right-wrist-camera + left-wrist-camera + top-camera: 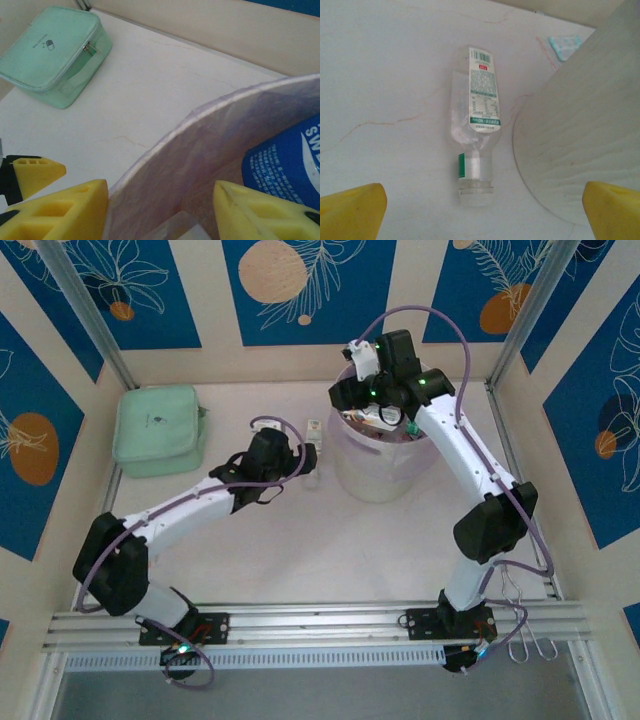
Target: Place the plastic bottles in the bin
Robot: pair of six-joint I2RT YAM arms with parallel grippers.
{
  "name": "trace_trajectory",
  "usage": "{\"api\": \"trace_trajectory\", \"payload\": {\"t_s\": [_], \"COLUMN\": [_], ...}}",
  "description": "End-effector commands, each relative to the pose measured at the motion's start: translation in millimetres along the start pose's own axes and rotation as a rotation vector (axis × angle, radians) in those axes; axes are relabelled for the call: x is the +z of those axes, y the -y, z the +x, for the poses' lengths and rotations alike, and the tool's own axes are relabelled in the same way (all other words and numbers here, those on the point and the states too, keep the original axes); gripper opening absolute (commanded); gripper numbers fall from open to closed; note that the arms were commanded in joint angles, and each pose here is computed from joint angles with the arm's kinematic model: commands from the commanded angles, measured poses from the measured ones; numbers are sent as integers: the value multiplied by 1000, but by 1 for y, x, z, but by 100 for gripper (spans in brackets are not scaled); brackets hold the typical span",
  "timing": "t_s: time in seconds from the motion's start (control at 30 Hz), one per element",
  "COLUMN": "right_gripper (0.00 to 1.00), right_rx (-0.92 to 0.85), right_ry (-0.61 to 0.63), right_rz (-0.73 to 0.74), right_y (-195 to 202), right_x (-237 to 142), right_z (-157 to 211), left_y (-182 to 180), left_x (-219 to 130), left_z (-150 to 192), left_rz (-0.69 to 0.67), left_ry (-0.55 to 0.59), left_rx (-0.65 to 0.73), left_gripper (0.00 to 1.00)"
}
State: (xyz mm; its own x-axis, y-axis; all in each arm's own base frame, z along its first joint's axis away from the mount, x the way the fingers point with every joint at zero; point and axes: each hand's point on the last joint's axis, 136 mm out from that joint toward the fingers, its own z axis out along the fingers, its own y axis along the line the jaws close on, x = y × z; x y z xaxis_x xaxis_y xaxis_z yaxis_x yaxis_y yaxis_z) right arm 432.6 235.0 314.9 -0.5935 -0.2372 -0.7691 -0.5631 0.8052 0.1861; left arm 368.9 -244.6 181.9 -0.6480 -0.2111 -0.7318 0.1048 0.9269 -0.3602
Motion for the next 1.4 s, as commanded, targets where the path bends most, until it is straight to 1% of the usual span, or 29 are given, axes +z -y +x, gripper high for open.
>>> {"api": "trace_trajectory", "payload": {"t_s": [0.0, 0.07, 0.13, 0.2, 0.33, 0.37, 0.43, 0.6, 0.67, 0.8, 1.03, 1.17, 1.37], "right_gripper": [60, 63, 68, 76, 89, 90, 91, 89, 89, 89, 88, 88, 88], "right_rx": [66, 55, 49, 47, 66, 82, 117, 227, 253, 269, 303, 335, 378], "right_ry": [-92, -42, 6, 55, 131, 150, 193, 311, 338, 360, 348, 338, 310], "right_rz": [71, 62, 48, 44, 24, 5, -21, -21, -29, -48, -64, -85, -86], "right_y": [13, 10, 8, 6, 3, 2, 1, 13, 15, 15, 17, 18, 22], "right_x": [-21, -38, -55, -73, -107, -116, -134, -185, -198, -209, -206, -203, -196], "right_z": [19, 1, -15, -29, -41, -41, -41, -34, -28, -17, 2, 17, 37], "left_y": [1, 2, 2, 2, -3, -4, -6, -12, -15, -21, -28, -38, -44], "left_x": [12, 18, 26, 35, 55, 61, 74, 104, 113, 130, 152, 157, 153], "left_z": [1, 5, 10, 15, 21, 22, 23, 24, 26, 34, 48, 55, 59], "left_rz": [16, 20, 21, 15, -7, -11, -17, -41, -51, -77, -113, -150, -156], "left_ry": [-5, -16, -30, -46, -74, -80, -94, -116, -126, -146, -194, -211, -204], "left_rx": [-15, -19, -24, -22, -16, -15, -16, -32, -36, -41, -30, -28, -45], "left_gripper": [100, 100, 100, 100, 100, 100, 100, 100, 100, 98, 91, 81, 64]}}
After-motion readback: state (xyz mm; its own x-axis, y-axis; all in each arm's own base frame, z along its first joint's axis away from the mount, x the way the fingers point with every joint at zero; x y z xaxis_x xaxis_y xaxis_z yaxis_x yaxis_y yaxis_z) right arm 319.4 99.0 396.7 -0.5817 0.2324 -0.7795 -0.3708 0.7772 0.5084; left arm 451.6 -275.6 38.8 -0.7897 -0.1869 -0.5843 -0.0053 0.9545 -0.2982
